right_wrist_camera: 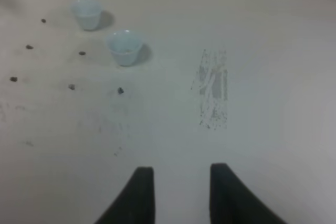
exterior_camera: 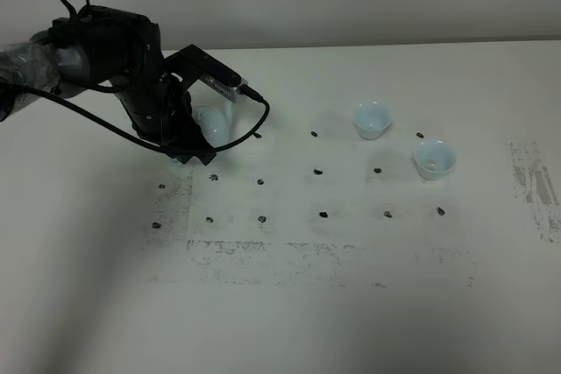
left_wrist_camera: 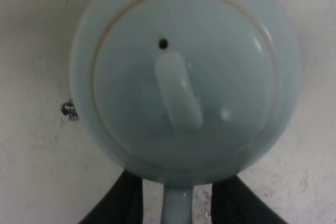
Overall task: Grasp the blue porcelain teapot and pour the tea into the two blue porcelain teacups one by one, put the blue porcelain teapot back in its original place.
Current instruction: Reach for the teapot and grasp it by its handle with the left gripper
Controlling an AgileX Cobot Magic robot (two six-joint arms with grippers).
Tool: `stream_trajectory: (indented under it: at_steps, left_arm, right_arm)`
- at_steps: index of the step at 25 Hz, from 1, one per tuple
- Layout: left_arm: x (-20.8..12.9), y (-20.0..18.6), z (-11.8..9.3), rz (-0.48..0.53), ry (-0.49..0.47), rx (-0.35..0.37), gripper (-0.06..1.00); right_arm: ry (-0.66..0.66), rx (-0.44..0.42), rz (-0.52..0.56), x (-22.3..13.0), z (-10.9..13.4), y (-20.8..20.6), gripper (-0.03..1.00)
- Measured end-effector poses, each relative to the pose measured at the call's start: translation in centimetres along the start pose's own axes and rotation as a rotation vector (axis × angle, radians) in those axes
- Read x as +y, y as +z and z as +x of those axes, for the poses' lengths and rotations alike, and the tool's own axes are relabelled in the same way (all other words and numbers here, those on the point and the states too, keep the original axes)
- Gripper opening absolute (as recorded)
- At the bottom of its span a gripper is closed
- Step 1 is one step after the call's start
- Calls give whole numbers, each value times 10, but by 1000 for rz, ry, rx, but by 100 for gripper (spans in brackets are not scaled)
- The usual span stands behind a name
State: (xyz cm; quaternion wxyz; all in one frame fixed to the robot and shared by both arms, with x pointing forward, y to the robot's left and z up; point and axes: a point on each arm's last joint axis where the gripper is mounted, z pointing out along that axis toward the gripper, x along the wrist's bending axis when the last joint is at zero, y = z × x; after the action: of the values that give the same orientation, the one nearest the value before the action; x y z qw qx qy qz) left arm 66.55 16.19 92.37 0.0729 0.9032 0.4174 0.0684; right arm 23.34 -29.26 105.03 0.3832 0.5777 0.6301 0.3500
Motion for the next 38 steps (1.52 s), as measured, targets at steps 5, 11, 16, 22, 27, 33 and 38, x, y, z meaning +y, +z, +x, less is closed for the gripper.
stream_trajectory:
  at_steps: [5,11,16,22,27,33,38]
  left_arm:
    - [0,0,0,0,1,1,30]
    - [0,0,0,-1,1,1,30]
    - [0,0,0,0,3,3,30]
    - [-1,0,1,15,12,9,23]
    - [-1,0,1,18,12,8,8]
    - [-2,0,1,21,13,7,6]
    - [-2,0,1,21,14,7,6]
  right_arm:
    - [0,0,0,0,0,0,28]
    - [0,0,0,0,0,0,28]
    - [0,0,0,0,0,0,28]
    - [0,0,0,0,0,0,28]
    - [0,0,0,0,0,0,28]
    - [0,0,0,0,0,0,28]
    - [0,0,0,0,0,0,28]
